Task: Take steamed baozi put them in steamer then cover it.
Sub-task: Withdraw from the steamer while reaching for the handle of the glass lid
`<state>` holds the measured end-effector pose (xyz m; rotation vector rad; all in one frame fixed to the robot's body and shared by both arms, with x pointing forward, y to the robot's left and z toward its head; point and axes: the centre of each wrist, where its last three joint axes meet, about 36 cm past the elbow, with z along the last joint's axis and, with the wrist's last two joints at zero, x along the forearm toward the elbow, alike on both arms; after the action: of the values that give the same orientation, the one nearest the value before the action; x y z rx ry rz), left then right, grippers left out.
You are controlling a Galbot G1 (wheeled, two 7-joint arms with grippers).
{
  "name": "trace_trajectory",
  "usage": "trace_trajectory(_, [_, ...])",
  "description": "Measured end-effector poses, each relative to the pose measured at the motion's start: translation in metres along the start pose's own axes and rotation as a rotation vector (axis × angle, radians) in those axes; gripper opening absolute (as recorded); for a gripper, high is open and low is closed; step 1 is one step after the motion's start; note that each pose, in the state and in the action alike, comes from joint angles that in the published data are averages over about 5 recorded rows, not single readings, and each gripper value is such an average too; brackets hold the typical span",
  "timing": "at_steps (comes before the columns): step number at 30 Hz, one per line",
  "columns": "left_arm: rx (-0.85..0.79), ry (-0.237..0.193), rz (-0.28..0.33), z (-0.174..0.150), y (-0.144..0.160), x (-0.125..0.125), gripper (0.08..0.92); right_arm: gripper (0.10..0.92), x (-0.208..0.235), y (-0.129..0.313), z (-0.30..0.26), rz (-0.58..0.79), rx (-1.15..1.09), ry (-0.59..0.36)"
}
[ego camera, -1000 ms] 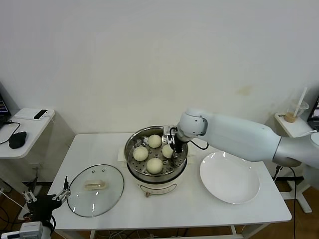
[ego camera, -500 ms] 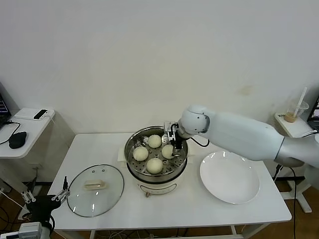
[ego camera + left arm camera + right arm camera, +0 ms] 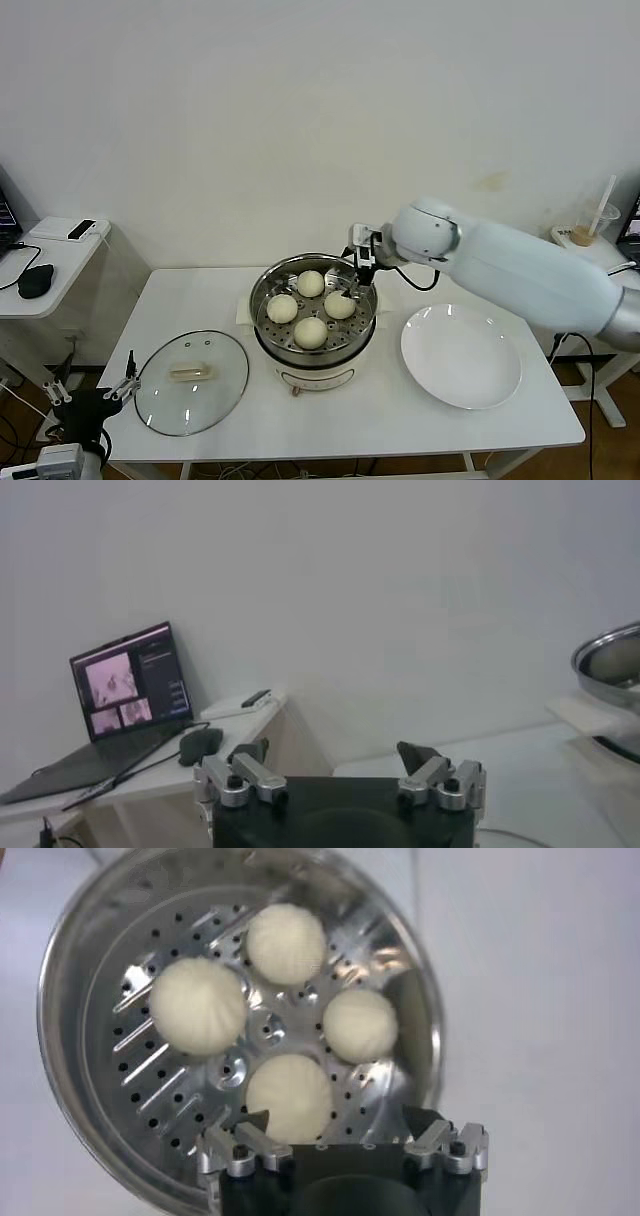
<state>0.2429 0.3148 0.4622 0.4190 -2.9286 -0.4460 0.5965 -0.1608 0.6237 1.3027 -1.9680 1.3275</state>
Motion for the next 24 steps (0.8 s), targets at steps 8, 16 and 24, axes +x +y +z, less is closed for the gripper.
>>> trace_trajectory(8, [0.03, -0.036, -0.004, 0.002, -0.003, -0.001, 0.823, 0.823, 0.009, 0.042, 0.047, 0.202, -0.135, -0.207])
trace_trajectory(16, [0.021, -0.041, 0.008, 0.011, -0.009, -0.001, 0.823, 0.823, 0.008, 0.099, 0.095, 0.412, -0.286, -0.436])
trace_trajectory(24, [-0.164, -0.046, 0.013, 0.033, -0.01, -0.001, 0.823, 0.823, 0.021, 0.159, 0.151, 0.636, -0.492, -0.576])
